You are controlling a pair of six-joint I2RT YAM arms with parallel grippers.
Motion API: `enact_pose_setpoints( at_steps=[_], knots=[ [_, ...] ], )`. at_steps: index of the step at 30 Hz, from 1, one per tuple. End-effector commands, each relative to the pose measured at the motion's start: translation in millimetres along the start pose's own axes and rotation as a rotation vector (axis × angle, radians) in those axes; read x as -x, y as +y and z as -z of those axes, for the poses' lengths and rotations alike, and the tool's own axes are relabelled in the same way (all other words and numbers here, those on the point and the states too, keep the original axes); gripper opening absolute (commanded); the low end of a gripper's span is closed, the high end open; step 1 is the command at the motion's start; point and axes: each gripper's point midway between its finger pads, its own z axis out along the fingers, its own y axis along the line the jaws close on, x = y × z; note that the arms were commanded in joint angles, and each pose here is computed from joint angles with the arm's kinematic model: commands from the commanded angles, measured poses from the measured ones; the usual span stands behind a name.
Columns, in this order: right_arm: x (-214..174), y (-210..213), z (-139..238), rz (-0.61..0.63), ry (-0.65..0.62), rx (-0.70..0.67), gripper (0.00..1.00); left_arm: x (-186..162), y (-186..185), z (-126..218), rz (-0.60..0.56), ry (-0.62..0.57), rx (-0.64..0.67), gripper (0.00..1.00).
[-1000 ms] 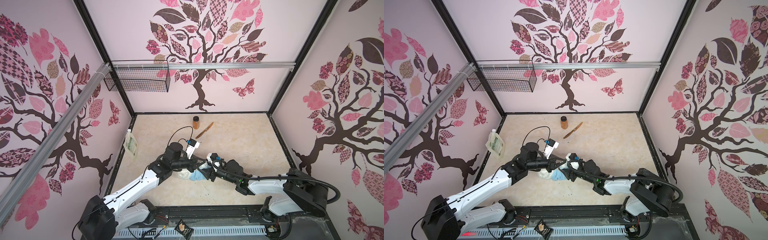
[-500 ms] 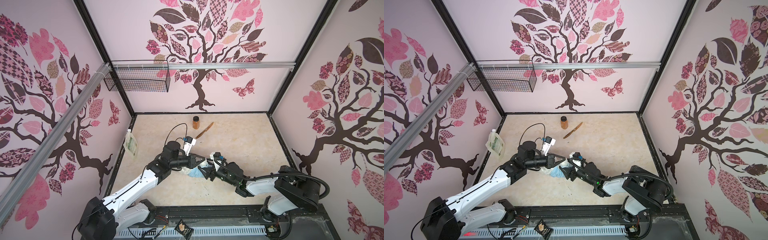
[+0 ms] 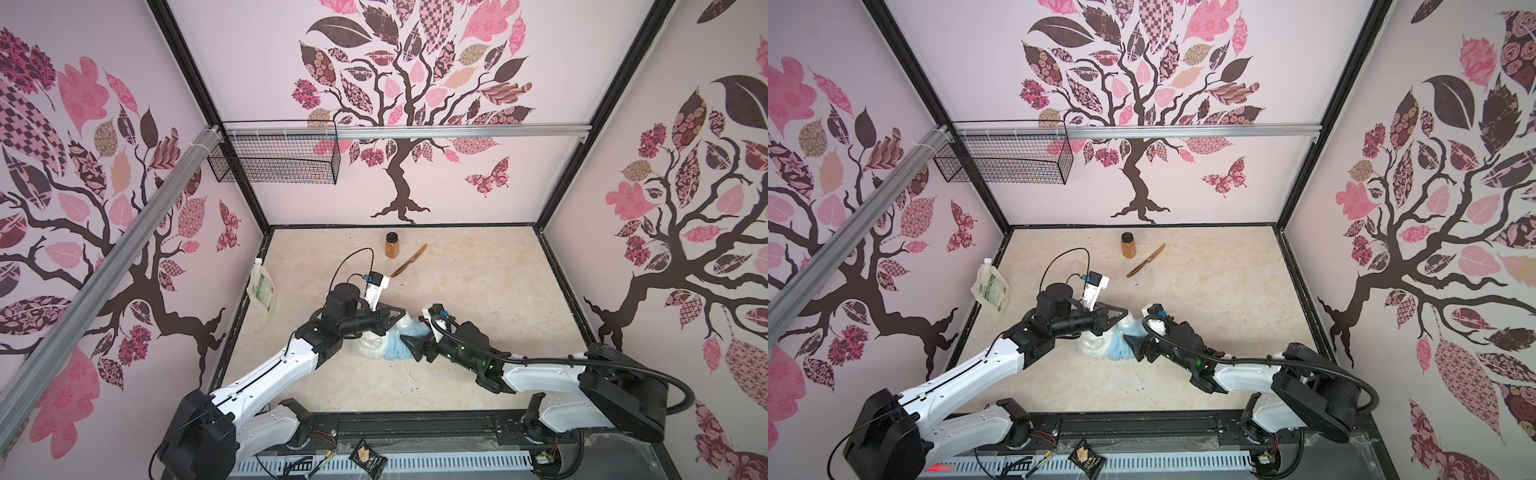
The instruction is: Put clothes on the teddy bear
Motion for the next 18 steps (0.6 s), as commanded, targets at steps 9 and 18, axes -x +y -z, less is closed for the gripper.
enact_pose_setpoints(
  at_steps=[9, 18],
  knots=[
    [77, -48, 37, 0.012, -0.09, -0.161, 1.0, 61, -2, -6, -0.191, -0.119, 0.007, 0.0],
    [87, -78, 46, -0.018, -0.066, -0.342, 1.0, -49, -19, -25, -0.123, 0.11, -0.08, 0.4]
  ],
)
